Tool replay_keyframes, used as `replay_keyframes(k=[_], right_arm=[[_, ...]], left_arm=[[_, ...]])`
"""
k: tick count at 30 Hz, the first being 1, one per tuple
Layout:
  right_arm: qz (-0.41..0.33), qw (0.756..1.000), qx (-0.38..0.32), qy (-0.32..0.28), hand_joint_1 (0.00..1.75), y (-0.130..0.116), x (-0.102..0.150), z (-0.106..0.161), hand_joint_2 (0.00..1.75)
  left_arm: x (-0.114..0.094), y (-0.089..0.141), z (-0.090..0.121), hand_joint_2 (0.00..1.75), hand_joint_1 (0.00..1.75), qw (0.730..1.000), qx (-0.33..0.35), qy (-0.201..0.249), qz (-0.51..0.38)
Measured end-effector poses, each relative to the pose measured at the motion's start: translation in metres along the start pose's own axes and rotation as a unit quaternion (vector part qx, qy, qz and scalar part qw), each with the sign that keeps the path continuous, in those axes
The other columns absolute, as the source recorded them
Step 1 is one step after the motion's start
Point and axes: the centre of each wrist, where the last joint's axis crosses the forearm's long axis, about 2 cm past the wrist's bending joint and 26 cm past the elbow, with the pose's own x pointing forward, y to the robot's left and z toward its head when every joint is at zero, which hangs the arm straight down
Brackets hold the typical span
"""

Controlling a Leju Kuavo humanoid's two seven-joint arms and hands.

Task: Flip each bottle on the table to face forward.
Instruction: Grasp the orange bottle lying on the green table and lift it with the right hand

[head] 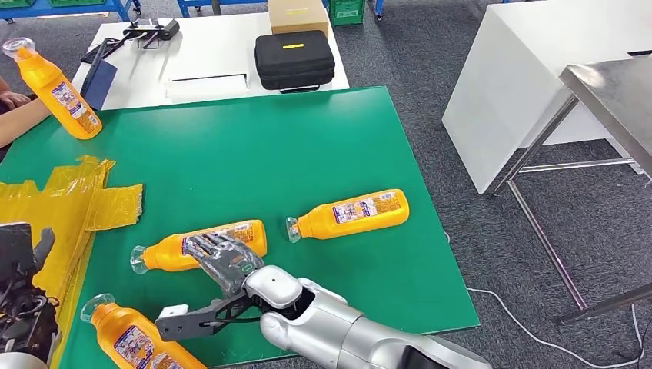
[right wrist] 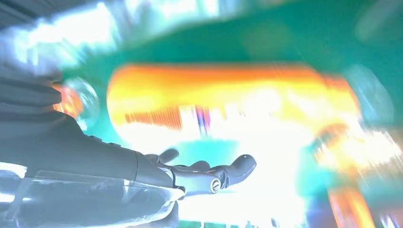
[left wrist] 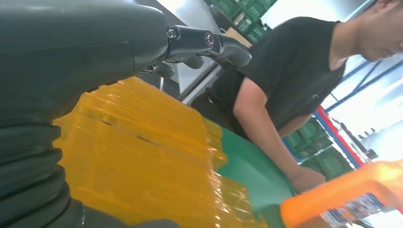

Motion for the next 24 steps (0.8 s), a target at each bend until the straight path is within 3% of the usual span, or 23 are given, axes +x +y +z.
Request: replay_keyframes(k=[6,11,12,15,16,20,24], right_arm=[[-0.064,0.991,-0.117,-0.018,0.00,-0.037,-0.015,0.018,1.75],[-0.106,0.981,-0.159,-0.035,0.00,-0.051,-0.023,0.030,1.75],[-0.121,0.978,-0.165,-0.045,0.00,-0.052,-0.025,0.033,1.31],[-0.162,0.966,-0.186,-0.071,0.00,-0.061,-0.033,0.045,1.31],[-0.169,0.964,-0.193,-0.073,0.00,-0.064,-0.037,0.049,1.75],[-0.164,0.964,-0.204,-0.036,0.00,-0.074,-0.066,0.069,1.75],[-0.128,0.973,-0.193,0.019,0.00,-0.078,-0.114,0.091,1.75]], left_arm=[[-0.010,0.009,0.006,1.75,0.00,1.000,0.005,0.006,-0.007],[-0.012,0.012,0.006,1.75,0.00,1.000,0.007,0.007,-0.007],[-0.012,0.012,0.006,1.75,0.00,1.000,0.007,0.007,-0.007],[-0.015,0.015,0.007,1.75,0.00,1.000,0.008,0.009,-0.005],[-0.016,0.017,0.008,1.75,0.00,1.000,0.009,0.011,-0.004],[-0.022,0.023,0.011,1.75,0.00,1.000,0.016,0.018,0.001],[-0.029,0.032,0.013,1.75,0.00,0.999,0.026,0.024,0.003]])
